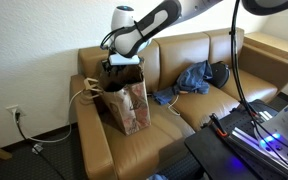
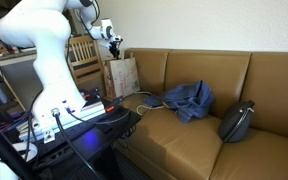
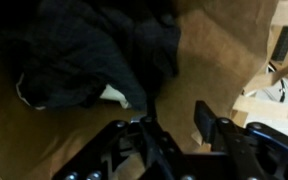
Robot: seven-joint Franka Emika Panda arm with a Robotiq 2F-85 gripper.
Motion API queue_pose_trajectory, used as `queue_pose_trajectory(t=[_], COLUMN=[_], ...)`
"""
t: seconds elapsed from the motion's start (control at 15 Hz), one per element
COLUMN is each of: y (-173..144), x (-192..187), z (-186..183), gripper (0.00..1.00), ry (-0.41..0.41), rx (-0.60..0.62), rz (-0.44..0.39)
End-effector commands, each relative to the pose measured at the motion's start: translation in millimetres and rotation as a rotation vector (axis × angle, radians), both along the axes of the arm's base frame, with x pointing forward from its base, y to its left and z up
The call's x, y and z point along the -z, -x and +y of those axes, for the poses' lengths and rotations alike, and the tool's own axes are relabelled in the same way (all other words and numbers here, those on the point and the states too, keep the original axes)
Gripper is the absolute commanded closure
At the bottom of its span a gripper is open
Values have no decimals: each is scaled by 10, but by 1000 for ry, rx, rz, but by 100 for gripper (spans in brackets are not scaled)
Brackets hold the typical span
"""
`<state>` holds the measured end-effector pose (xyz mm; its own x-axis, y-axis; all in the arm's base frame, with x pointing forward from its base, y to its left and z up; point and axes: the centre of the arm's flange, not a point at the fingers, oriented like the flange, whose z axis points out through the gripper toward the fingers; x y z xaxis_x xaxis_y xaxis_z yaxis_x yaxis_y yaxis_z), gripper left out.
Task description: Pick up the cloth from the brown bag and put it on the couch.
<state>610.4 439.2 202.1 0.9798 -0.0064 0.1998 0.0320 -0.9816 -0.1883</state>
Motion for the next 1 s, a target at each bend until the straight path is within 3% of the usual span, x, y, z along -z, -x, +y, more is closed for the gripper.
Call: queue_pose_trajectory(t=[0.0,0.2,0.27,0.6,0.93], y=[138,199,208,217,205], x=[135,375,450,677,744], z=[-56,-51,-58,-132,-104], gripper=[24,3,1,0,0], ry=[99,187,193,198,203], rx=[-32,-48,-54,-17,-21], rz=[132,169,160,110,131])
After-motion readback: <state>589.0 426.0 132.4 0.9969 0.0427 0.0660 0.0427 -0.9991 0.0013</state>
